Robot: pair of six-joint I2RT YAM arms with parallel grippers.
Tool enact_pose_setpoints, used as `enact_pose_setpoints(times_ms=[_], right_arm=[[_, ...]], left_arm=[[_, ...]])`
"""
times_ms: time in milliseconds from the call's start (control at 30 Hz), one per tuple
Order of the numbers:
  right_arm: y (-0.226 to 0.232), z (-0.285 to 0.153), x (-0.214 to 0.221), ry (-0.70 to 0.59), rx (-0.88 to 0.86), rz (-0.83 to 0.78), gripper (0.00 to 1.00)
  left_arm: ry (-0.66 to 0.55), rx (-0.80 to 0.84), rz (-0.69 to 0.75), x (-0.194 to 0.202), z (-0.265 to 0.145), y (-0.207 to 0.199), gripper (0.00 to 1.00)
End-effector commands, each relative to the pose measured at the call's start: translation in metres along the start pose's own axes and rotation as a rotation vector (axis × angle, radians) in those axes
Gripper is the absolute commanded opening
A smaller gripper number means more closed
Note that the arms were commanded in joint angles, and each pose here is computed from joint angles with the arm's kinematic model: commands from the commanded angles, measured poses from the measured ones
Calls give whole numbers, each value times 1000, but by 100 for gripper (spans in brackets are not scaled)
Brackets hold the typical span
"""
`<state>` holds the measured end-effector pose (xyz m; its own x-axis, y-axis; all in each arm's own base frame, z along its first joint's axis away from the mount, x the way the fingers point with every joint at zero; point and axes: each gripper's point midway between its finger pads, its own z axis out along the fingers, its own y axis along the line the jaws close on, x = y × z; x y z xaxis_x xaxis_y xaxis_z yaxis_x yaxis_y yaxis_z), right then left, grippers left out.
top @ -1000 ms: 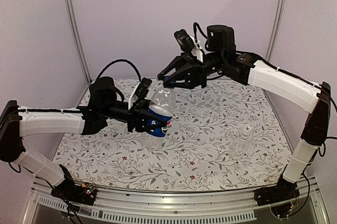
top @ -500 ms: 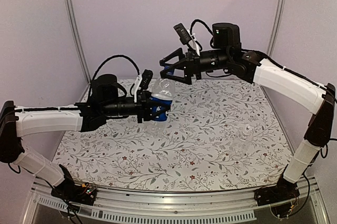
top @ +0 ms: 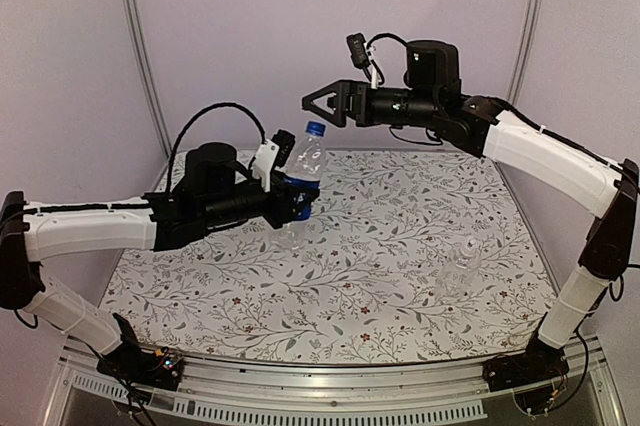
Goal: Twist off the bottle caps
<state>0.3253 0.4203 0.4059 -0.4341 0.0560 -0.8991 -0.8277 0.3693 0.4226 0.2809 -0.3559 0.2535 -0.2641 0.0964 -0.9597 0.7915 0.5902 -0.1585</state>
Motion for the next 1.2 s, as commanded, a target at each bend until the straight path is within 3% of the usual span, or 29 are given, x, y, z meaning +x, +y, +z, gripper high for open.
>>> enact_pose_setpoints(times_ms=[0, 400, 867, 1033, 1167], right_arm=[[-13, 13, 0, -24, 87, 68, 96], [-9, 30, 22, 34, 46, 86, 65], [-7, 29, 26, 37, 30, 75, 39], [-5, 28, 27, 41, 15, 70, 25], [0, 26, 26, 41, -3, 50, 8]], left_arm=[[4, -102, 49, -5, 2, 6, 35], [11, -129, 63, -6, 3, 8, 35], [17, -130, 72, -4, 4, 8, 35], [16, -128, 76, -5, 3, 8, 35], [18, -99, 84, -4, 3, 3, 35]])
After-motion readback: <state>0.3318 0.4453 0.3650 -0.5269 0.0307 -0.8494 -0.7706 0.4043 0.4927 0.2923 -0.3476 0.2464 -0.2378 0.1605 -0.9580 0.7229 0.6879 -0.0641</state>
